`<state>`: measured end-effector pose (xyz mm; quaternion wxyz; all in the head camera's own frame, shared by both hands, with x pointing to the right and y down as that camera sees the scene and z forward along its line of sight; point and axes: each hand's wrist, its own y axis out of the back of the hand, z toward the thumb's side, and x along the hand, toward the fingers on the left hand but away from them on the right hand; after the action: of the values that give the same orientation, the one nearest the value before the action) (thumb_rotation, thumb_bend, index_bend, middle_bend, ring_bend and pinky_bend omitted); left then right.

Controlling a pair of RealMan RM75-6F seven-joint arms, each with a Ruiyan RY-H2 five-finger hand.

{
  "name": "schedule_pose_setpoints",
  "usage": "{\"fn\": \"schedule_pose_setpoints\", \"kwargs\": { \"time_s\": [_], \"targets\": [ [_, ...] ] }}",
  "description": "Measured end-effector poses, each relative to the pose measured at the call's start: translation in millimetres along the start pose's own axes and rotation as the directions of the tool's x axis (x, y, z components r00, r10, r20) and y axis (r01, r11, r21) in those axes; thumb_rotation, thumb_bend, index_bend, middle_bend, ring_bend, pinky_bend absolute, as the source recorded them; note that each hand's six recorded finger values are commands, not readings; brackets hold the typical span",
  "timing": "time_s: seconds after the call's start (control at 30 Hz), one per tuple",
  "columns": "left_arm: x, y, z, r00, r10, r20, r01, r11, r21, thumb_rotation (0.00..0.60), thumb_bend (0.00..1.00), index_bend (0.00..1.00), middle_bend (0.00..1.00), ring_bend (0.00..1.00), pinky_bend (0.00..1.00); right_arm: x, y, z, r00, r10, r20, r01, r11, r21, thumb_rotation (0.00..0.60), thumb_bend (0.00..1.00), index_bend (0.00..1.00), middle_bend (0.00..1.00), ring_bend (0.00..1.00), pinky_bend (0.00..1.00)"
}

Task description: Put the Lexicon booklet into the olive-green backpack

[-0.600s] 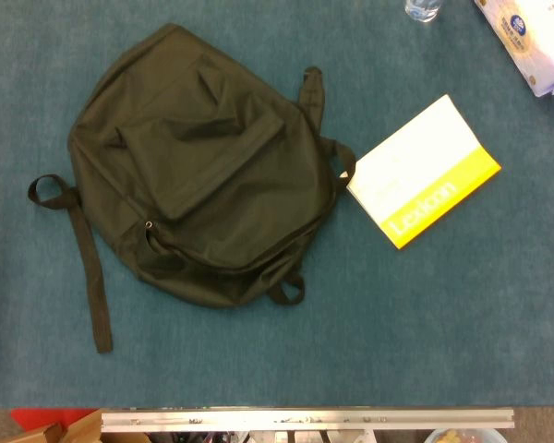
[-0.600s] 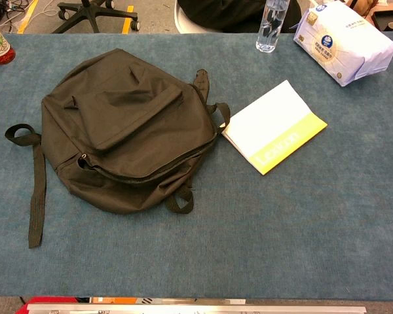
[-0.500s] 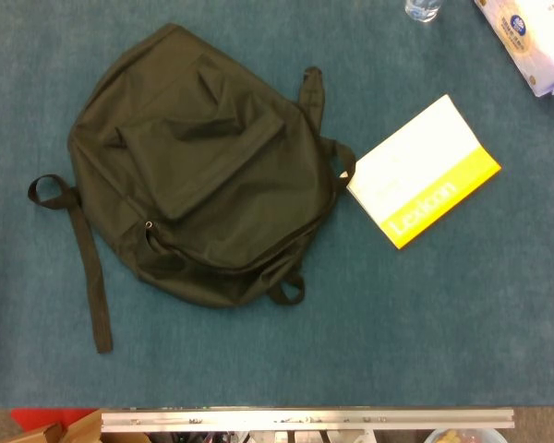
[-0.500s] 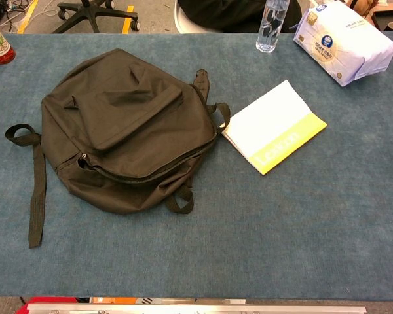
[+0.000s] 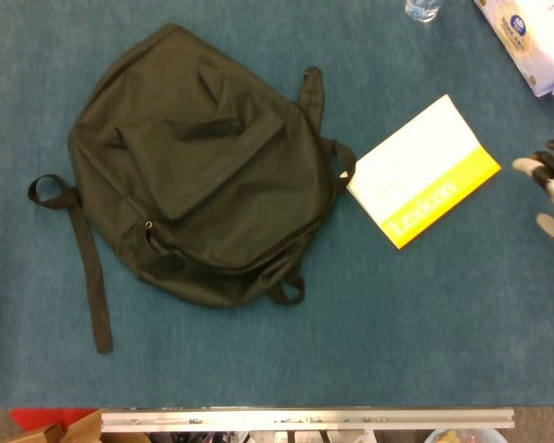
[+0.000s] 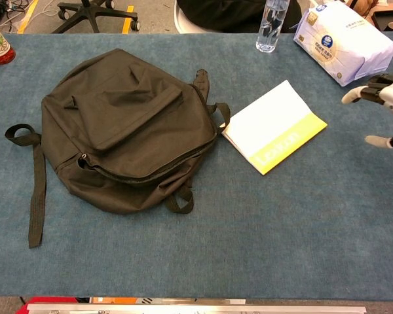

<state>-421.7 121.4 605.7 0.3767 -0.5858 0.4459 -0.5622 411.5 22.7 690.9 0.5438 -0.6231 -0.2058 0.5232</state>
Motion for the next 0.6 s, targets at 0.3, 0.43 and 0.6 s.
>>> {"fn": "schedule_pose_setpoints", "kwargs": {
  "time_s": [0.3,0.43,0.6],
  "targets": [
    [-0.9,-2.4,-8.6,0.999,-0.008,-0.033,0.008,1.0,-0.009,0.6,0.25,0.16,0.17,0.19,0.19,-59.8,-25.7,19.5,0.995,0.091,-0.043,-0.089,0.995,0.052,0.6,0.19,0.29,0.34,0.2,0.35],
    [-0.5,-2.8,-12.3,0.999,-0.011,-0.047,0.01,1.0,-0.012,0.6,0.25,0.16,0.17,0.19,0.19,-75.7,-33.6,27.8,0.991,0.123,-0.05,-0.119,0.991,0.068,0.6,0.19,0.29,0.34,0.2,0.35],
    [-0.5,-1.2,-16.1,0.998,-0.006,-0.058,0.005,1.0,-0.016,0.6,0.25,0.16,0.17,0.19,0.2,-90.4,-39.2,36.2,0.987,0.151,-0.059,-0.146,0.986,0.086,0.6,0.19,0.29,0.34,0.2,0.35]
  ]
}}
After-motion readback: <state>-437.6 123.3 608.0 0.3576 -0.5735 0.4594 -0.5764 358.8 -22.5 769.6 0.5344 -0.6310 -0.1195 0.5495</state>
